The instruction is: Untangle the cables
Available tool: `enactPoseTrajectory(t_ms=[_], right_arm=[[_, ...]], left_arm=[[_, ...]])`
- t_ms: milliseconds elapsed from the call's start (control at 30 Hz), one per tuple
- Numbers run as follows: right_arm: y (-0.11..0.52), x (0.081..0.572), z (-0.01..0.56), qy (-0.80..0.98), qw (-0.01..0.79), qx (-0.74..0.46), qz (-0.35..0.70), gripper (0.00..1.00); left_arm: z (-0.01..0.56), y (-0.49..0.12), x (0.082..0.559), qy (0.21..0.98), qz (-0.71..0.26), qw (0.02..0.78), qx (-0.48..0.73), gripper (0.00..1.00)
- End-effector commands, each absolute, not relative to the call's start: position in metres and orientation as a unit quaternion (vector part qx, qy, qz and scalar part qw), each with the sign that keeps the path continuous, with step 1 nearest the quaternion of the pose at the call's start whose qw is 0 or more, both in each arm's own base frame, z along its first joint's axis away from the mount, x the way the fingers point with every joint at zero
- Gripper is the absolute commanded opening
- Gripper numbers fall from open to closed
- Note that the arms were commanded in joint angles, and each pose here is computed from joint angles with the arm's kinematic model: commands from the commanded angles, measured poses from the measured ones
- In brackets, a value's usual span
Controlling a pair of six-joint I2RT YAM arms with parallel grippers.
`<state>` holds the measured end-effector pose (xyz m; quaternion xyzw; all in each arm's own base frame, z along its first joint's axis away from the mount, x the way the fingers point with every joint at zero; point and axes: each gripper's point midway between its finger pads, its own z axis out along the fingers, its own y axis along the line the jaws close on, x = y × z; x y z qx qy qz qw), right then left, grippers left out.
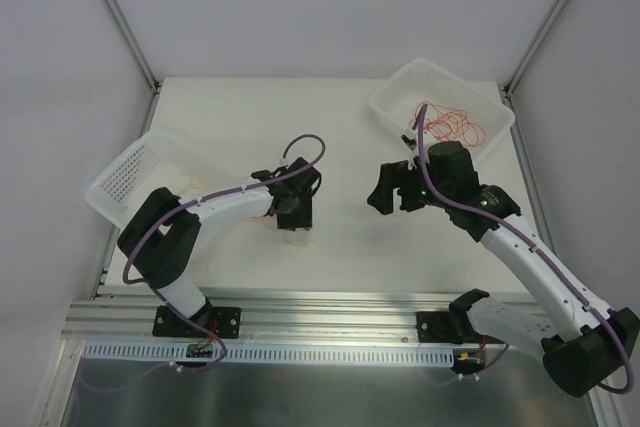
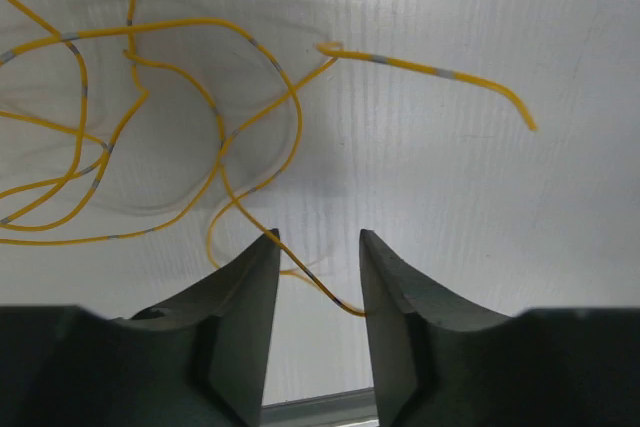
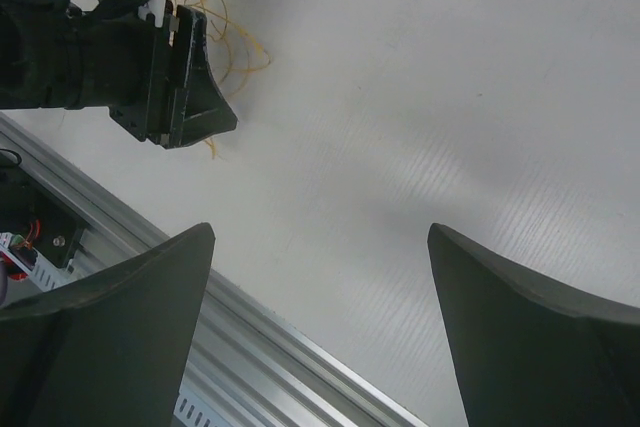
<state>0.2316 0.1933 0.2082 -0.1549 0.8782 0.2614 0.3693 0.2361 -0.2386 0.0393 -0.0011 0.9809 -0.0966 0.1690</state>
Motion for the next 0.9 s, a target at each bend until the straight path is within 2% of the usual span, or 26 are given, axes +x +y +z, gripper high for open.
enactPoseTrajectory(t_ms=[0, 33, 67, 200, 367, 533, 667, 867], right_arm=[[0.193, 0.234, 0.219, 0.869, 0.391, -0.150, 0.263, 0.93], [0.192, 0.235, 0.220, 0.869, 0.393, -0.149, 0.261, 0.92], [0.192, 0.235, 0.220, 0.869, 0.394, -0.149, 0.260, 0.93], [0.184, 0.240, 0.223, 0.869, 0.409, -0.140, 0.240, 0.92], [0.154, 0.253, 0.241, 0.862, 0.465, -0.112, 0.170, 0.93], [0.101, 0.259, 0.273, 0.844, 0.529, -0.041, 0.076, 0.94], [0.061, 0.254, 0.301, 0.816, 0.576, 0.036, 0.026, 0.95], [0.064, 0.245, 0.327, 0.792, 0.607, 0.031, 0.062, 0.96]], left_arm=[[0.031, -0.242, 0.232, 0.982, -0.093, 0.164, -0.003, 0.34], [0.030, -0.245, 0.232, 0.982, -0.094, 0.162, 0.006, 0.29], [0.031, -0.250, 0.230, 0.982, -0.097, 0.162, 0.018, 0.20], [0.044, -0.287, 0.235, 0.972, -0.126, 0.170, 0.100, 0.00], [0.085, -0.373, 0.213, 0.925, -0.215, 0.180, 0.258, 0.00], [0.151, -0.446, 0.168, 0.822, -0.290, 0.232, 0.432, 0.00], [0.179, -0.448, 0.160, 0.797, -0.315, 0.252, 0.449, 0.00], [0.180, -0.423, 0.182, 0.822, -0.287, 0.276, 0.407, 0.00]])
